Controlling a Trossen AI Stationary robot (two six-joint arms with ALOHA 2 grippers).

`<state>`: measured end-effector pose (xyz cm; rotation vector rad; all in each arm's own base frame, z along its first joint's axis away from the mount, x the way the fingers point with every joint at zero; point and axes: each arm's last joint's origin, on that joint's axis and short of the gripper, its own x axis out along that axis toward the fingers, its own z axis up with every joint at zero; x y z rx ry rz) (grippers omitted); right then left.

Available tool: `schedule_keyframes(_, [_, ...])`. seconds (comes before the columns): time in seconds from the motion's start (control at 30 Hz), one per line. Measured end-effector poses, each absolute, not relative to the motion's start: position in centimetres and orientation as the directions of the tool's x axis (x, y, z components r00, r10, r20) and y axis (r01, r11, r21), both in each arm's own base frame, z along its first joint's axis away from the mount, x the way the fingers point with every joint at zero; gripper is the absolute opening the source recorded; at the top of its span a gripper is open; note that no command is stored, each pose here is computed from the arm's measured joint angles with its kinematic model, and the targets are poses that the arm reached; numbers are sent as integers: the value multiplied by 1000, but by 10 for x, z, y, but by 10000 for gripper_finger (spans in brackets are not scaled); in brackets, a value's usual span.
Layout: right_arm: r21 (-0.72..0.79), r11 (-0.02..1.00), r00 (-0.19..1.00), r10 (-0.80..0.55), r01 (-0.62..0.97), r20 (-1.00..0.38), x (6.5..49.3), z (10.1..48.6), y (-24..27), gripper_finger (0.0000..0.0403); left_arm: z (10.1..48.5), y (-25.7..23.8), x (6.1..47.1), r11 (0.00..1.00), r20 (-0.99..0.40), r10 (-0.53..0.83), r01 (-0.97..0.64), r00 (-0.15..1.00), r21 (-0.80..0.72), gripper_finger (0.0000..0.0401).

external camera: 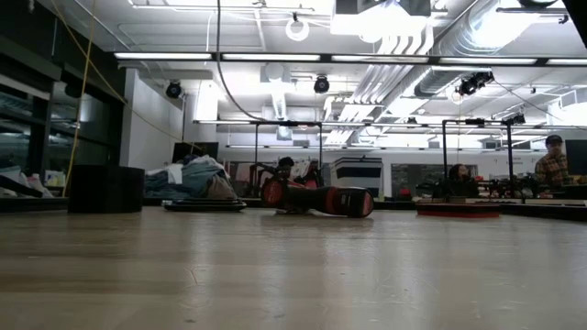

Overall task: Coil cords
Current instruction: Coil the white cable wire into the black spool

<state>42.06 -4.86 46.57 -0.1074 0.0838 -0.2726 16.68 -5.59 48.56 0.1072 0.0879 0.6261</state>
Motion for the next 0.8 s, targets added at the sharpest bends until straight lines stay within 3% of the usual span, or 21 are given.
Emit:
schedule_keyframes(0.23, [-4, 965, 962, -260, 261, -85, 421, 464, -48, 84, 489, -57, 167, 831, -32, 549, -541, 835, 126, 0])
schedule_keyframes(0.47, [168, 977, 982, -107, 133, -154, 422, 456, -44, 112, 493, -58, 159, 895, -22, 447, -446, 894, 27, 0])
schedule_keyframes(0.8, [201, 975, 986, -61, 91, -153, 429, 451, -34, 115, 499, -59, 149, 906, 11, 415, -411, 910, -100, 0])
